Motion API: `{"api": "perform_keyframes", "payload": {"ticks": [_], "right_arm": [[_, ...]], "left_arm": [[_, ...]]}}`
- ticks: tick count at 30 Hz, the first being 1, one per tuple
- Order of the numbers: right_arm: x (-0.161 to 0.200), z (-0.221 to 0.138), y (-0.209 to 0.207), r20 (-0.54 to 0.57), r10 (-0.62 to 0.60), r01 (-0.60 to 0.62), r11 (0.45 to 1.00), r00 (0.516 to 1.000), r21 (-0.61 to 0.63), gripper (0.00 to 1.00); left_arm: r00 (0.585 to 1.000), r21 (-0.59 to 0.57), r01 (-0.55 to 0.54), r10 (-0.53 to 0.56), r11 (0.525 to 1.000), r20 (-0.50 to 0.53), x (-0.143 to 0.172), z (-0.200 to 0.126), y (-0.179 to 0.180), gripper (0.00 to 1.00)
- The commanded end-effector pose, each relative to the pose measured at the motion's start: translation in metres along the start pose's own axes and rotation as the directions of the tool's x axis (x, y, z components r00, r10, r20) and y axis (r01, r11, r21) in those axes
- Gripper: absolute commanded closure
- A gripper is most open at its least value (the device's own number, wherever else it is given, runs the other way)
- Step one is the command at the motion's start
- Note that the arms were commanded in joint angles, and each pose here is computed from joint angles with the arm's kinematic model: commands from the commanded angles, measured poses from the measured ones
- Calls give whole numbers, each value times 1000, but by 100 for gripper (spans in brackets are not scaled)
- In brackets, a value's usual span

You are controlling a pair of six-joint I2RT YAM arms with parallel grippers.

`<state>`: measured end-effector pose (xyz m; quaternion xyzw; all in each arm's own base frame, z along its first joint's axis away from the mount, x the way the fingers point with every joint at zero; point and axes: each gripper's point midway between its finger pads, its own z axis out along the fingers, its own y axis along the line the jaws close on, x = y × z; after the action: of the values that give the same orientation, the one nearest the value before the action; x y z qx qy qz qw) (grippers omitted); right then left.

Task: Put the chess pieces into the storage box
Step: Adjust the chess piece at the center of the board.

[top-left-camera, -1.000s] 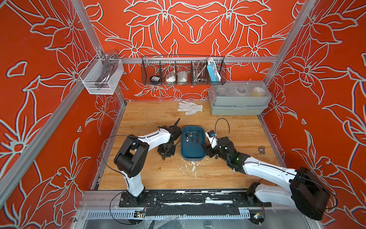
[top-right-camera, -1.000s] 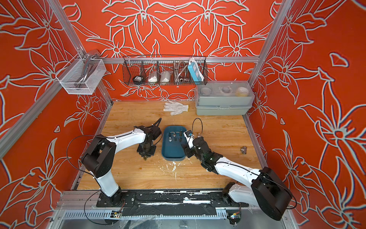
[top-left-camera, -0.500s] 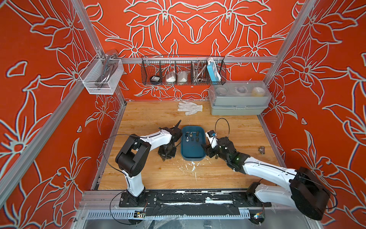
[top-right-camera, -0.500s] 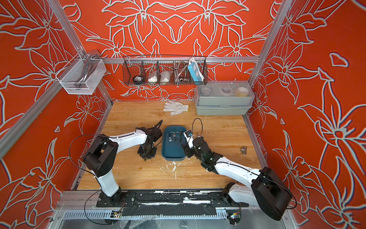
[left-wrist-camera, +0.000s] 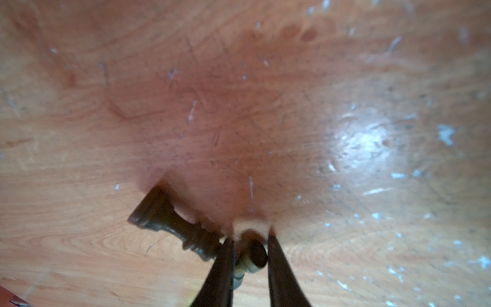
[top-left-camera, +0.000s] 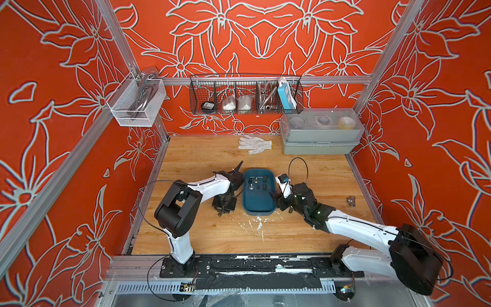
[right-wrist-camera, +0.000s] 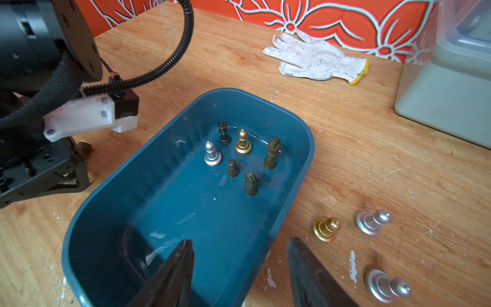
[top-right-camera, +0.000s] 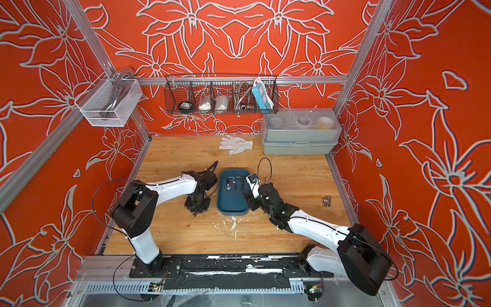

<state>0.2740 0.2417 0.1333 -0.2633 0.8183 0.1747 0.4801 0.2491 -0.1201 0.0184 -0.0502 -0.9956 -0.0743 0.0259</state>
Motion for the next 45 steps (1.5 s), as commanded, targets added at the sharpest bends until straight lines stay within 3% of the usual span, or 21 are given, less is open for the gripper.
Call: {"api": "perform_keyframes", "payload": {"ticks": [1, 15, 21, 32, 45], "right_arm": [[-15, -3, 3, 34, 9, -9, 1000, 999, -5, 39], [-14, -3, 2, 32, 9, -9, 1000, 999, -3, 39], [-14, -3, 3, 34, 9, -9, 1000, 999, -5, 39], [-14, -3, 2, 34, 10, -10, 1000, 999, 0, 39], [-14, -2, 2, 30, 7, -7, 1000, 1000, 1, 39]], "left_arm": [[1000, -4, 9, -10, 1000, -23, 6, 13, 2, 76], [999, 5, 25, -25, 1000, -38, 15, 15, 3, 75], [997, 3, 35, -35, 999, -64, 20, 23, 4, 82], [998, 13, 64, -63, 998, -30, 16, 16, 6, 85], [979, 128, 94, -116, 987, 170, -9, -16, -1, 86]]}}
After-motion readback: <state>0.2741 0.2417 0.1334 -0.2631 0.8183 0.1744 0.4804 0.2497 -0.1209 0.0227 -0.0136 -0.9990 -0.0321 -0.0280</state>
